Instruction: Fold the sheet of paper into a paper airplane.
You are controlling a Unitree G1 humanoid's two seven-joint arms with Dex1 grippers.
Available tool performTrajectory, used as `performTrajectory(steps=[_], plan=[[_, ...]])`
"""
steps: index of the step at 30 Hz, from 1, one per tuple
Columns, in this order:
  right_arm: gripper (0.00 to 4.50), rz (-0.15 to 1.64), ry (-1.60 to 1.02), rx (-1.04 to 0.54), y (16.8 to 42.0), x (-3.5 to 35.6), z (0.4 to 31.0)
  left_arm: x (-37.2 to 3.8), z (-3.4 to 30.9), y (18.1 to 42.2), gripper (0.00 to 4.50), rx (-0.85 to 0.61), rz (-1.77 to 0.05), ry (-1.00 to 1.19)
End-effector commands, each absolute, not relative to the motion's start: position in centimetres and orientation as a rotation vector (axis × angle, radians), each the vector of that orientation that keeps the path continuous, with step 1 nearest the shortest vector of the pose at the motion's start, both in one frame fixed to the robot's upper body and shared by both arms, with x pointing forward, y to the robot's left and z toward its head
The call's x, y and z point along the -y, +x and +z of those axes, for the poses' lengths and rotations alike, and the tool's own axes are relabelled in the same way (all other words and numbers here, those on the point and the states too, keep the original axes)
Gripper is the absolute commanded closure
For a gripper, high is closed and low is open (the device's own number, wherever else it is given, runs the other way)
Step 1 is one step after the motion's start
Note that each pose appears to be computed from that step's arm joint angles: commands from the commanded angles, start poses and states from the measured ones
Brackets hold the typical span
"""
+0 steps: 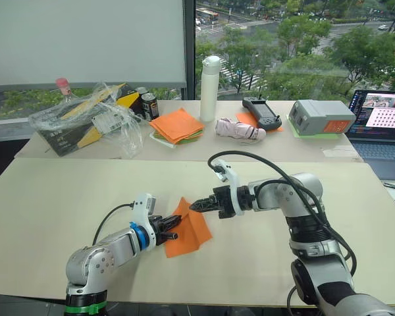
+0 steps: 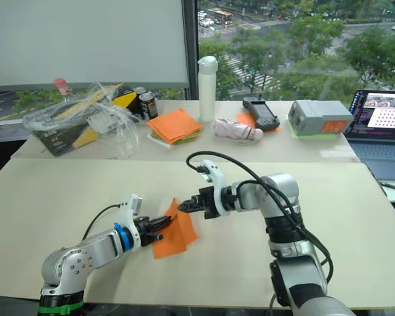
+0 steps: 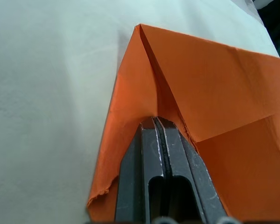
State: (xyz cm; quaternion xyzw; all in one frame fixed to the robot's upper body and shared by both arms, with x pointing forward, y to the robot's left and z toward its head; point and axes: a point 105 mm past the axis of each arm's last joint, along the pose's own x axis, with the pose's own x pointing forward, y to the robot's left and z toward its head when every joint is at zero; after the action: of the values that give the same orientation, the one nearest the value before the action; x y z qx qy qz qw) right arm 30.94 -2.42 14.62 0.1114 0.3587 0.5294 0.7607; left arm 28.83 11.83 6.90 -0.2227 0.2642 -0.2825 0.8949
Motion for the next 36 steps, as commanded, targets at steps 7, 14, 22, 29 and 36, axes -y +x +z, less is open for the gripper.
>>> performTrajectory(steps=[7, 14, 22, 29, 36], plan=[[4.47, 1.287, 0.205, -0.699, 29.6, 0.0, 16.7, -13.5, 4.0, 27.9, 4.50, -0.663, -0.480, -0.444], [4.47, 1.287, 0.187, -0.711, 29.5, -0.3, 16.1, -13.3, 4.3, 27.8, 4.50, -0.659, -0.498, -0.419], [4.47, 1.244, 0.149, -0.717, 30.1, -0.5, 15.2, -12.6, 4.7, 27.5, 4.50, -0.658, -0.533, -0.387], [4.47, 1.226, 0.129, -0.709, 30.4, -0.1, 15.1, -12.7, 4.7, 27.4, 4.50, -0.657, -0.535, -0.369], [4.47, 1.205, 0.119, -0.707, 30.8, 0.4, 14.9, -12.8, 5.2, 27.6, 4.50, -0.640, -0.535, -0.363]])
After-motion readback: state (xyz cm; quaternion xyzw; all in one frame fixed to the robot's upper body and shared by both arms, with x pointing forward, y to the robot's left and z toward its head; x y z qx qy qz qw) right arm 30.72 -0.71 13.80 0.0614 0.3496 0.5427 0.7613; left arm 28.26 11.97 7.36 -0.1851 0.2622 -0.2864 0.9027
